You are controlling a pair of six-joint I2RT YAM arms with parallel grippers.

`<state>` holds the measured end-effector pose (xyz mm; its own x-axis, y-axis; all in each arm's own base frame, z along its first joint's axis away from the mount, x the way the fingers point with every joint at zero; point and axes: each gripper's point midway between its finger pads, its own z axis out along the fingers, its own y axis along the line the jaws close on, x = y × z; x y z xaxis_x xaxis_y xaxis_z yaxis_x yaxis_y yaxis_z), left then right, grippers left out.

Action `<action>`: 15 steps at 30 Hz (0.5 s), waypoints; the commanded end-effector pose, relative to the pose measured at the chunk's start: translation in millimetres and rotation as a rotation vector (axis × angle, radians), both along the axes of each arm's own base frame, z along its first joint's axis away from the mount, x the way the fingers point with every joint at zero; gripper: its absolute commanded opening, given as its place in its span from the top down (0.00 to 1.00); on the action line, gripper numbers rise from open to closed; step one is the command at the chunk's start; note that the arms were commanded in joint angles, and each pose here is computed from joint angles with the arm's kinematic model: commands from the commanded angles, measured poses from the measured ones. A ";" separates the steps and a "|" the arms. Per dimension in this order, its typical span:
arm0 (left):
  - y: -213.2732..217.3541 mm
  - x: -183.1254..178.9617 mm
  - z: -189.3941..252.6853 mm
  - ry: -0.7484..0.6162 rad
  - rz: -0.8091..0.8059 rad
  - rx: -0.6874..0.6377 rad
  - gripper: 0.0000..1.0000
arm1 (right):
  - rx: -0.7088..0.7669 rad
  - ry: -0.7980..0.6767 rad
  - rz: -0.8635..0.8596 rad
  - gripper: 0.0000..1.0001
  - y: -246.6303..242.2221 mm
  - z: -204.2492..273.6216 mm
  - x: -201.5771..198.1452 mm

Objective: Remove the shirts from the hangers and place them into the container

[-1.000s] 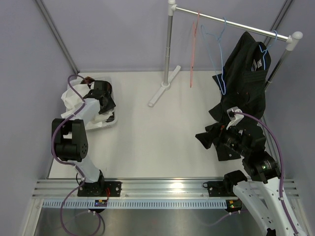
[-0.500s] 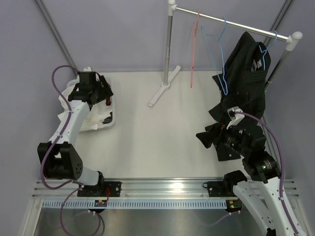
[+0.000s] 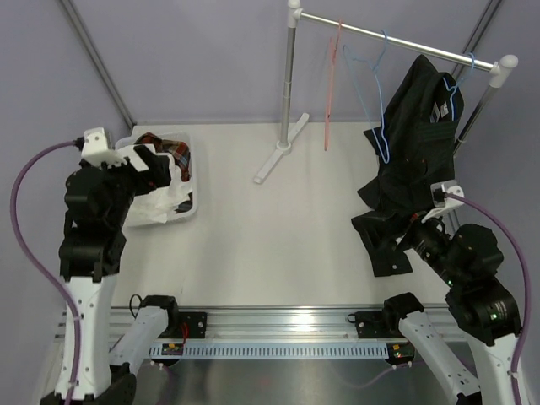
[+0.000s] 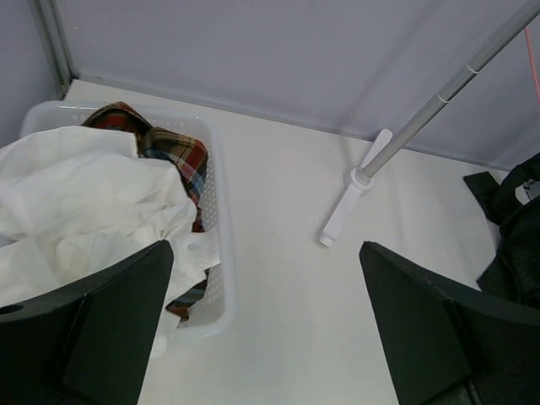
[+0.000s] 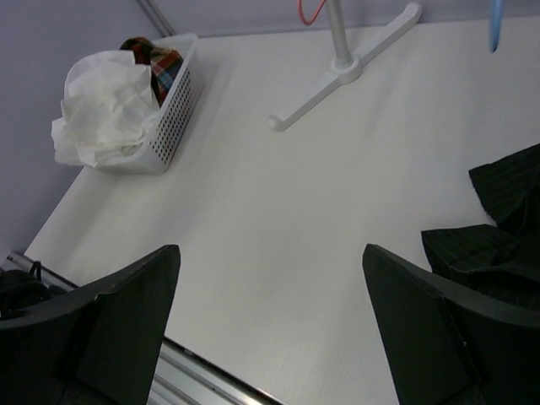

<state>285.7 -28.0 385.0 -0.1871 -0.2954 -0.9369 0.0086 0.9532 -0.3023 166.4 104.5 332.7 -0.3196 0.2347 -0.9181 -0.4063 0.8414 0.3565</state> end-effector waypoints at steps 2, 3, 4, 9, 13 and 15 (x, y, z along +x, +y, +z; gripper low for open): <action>37.1 -48.1 -17.8 -0.038 0.148 0.157 0.01 | -0.060 -0.082 -0.166 0.00 -39.0 28.8 -15.4; 41.6 -57.5 -18.6 -0.056 0.169 0.169 0.01 | -0.068 -0.099 -0.204 0.01 -47.4 32.9 -17.8; 48.3 -77.3 -13.9 -0.102 0.206 0.170 0.01 | -0.081 -0.099 -0.237 0.01 -54.4 33.4 -19.4; 60.9 -118.5 -29.8 -0.121 0.268 0.183 0.01 | -0.116 -0.183 -0.350 0.01 -82.4 48.3 -33.2; 66.6 -150.0 -30.9 -0.139 0.289 0.175 0.01 | -0.123 -0.247 -0.383 0.01 -92.0 50.6 -41.4; 67.6 -164.1 -26.2 -0.171 0.288 0.165 0.01 | -0.113 -0.273 -0.404 0.00 -97.2 47.9 -46.9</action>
